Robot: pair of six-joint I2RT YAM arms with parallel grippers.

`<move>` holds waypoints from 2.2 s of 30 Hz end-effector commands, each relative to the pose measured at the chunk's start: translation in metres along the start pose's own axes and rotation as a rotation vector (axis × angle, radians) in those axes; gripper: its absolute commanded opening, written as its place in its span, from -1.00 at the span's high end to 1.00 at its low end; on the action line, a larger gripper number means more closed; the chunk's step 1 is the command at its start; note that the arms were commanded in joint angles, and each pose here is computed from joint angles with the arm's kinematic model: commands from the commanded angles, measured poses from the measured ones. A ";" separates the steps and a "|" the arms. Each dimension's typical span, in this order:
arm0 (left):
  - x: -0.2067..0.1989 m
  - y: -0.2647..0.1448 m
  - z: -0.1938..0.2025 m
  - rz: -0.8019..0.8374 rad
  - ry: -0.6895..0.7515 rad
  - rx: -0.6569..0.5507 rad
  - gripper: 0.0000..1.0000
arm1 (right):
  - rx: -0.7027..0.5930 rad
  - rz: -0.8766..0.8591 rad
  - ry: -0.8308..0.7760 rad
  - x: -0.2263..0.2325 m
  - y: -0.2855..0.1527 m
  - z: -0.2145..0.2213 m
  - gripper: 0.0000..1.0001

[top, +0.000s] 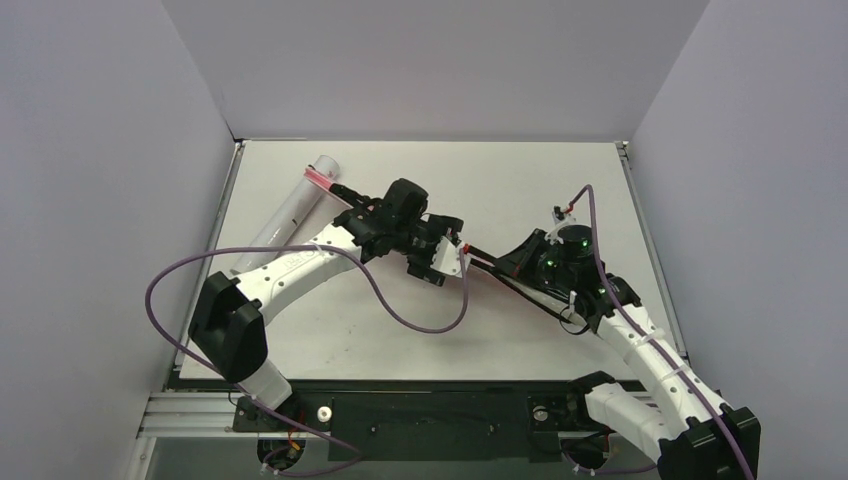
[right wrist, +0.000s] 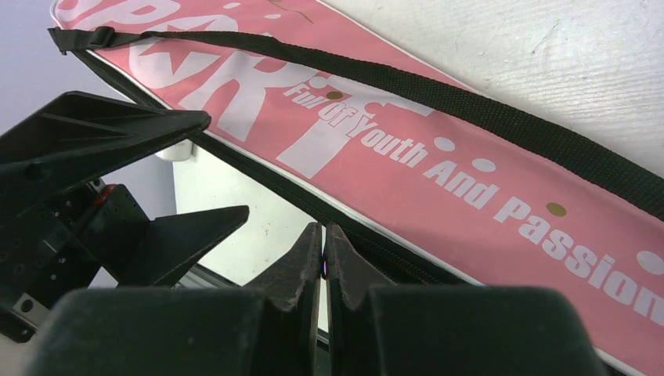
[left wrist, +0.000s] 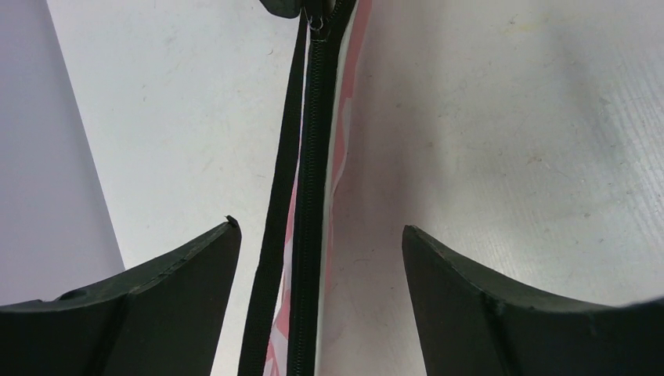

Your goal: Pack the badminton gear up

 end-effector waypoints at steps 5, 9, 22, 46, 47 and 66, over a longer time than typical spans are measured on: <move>0.004 0.015 -0.004 0.010 0.014 0.014 -0.32 | -0.077 -0.137 -0.010 0.037 -0.017 -0.023 1.00; 0.011 0.023 -0.004 0.034 0.023 0.028 0.19 | -0.078 -0.154 -0.014 0.042 -0.020 -0.025 1.00; 0.030 0.029 -0.013 0.038 0.008 0.038 0.99 | -0.075 -0.167 -0.023 0.050 -0.028 -0.028 1.00; 0.075 -0.066 -0.067 0.013 -0.323 -0.239 1.00 | -0.358 -0.137 -0.202 0.122 -0.117 -0.128 -0.12; 0.078 -0.065 -0.066 -0.007 -0.356 -0.251 1.00 | -0.402 -0.124 -0.217 0.123 -0.126 -0.131 -0.17; 0.082 -0.128 -0.046 -0.271 -0.539 -0.323 1.00 | -0.916 0.287 -0.039 0.081 -0.212 -0.186 1.00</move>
Point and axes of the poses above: each gripper's point midway between its finger pads, its own y axis out along the fingers, its own x axis along the line the jaws close on, z = x × y, the point moved 6 cm from there along -y, back along the fingers, and after that the axes turned 1 degree about y, right-handed, at the moved point
